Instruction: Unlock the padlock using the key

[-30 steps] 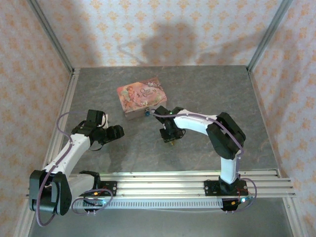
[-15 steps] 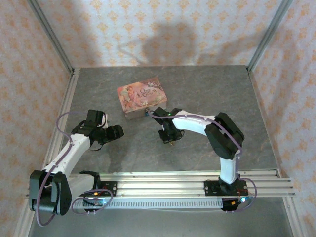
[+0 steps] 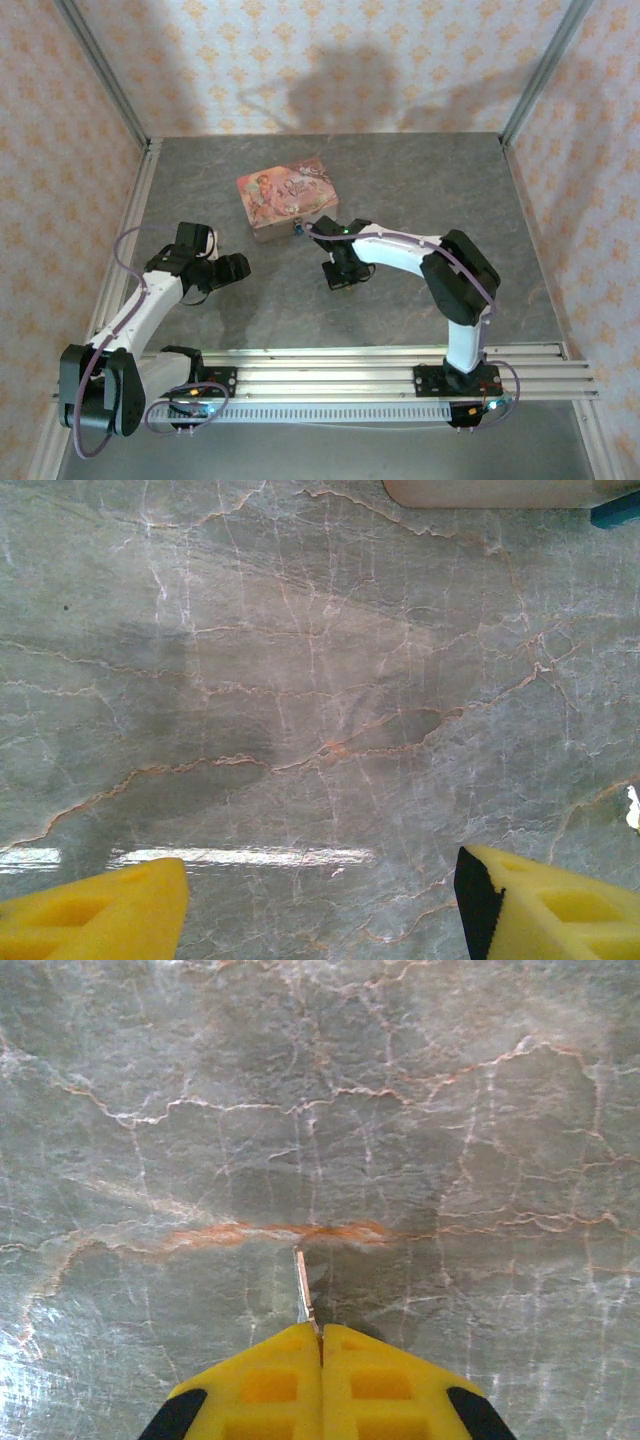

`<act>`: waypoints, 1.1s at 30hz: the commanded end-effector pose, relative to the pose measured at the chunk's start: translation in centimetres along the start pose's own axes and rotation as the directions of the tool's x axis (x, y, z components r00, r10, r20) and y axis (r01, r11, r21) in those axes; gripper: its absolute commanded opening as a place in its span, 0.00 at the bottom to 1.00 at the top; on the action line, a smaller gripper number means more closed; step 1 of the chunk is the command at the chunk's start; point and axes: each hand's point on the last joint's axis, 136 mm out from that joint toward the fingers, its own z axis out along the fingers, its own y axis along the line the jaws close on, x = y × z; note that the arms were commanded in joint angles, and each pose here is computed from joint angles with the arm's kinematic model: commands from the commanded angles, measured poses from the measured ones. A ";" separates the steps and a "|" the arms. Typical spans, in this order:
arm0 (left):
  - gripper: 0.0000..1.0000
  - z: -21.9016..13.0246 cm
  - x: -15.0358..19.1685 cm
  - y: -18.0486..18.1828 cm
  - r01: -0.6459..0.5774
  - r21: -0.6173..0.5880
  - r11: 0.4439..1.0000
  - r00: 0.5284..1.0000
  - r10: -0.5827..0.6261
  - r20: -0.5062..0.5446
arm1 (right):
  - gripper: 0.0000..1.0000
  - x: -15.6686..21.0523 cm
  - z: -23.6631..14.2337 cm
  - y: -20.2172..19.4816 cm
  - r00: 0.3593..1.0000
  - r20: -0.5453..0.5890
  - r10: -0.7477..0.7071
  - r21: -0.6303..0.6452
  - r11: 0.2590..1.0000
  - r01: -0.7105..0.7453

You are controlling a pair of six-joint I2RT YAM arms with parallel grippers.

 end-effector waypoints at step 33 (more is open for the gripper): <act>0.69 -8.2 -3.3 -11.7 -0.216 0.530 0.820 0.965 0.096 0.244 | 0.00 -3.5 -14.2 8.1 0.870 0.493 0.000 -0.495 0.823 0.280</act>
